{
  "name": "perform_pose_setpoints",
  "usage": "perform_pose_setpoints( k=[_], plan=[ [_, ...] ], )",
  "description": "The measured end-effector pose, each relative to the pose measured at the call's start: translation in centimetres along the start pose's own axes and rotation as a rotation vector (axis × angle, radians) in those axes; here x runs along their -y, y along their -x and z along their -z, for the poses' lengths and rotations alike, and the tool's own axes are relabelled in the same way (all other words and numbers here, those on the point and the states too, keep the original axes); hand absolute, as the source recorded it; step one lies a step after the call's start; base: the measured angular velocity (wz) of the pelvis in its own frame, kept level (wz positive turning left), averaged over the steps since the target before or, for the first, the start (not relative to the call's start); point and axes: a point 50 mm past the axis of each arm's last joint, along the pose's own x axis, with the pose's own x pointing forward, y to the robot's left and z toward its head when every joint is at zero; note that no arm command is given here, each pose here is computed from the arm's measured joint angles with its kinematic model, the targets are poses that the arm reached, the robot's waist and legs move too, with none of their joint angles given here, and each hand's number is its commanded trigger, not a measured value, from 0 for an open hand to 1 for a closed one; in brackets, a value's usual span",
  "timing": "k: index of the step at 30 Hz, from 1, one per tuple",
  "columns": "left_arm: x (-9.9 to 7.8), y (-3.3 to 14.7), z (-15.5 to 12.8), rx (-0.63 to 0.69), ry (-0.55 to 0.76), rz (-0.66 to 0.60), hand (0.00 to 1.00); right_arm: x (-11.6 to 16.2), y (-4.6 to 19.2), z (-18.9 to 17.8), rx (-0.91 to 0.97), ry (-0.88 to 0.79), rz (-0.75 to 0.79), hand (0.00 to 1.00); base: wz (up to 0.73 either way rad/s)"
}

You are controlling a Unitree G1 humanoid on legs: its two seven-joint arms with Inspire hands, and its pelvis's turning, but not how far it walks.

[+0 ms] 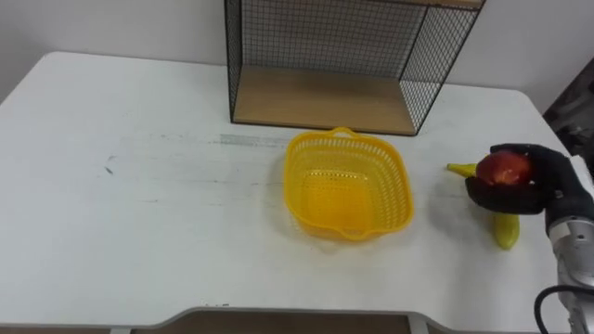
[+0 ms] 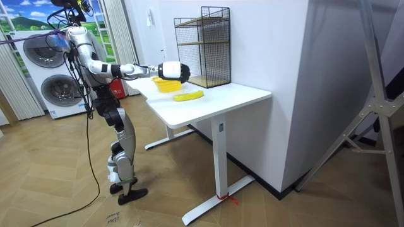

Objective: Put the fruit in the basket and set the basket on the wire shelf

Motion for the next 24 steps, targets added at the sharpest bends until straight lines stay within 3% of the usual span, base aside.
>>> perform_pose_setpoints(
  k=[13, 24],
  plan=[
    [0.7, 0.1, 0.1, -0.002, -0.017, 0.002, 0.00, -1.4, 0.7, -3.9, 0.163, -0.060, -0.018, 1.00, -0.01],
    [0.5, 0.0, -1.2, 0.041, -0.030, -0.002, 0.00, -3.5, 2.3, -5.9, 0.277, 0.040, -0.185, 1.00, 0.00]
  ],
)
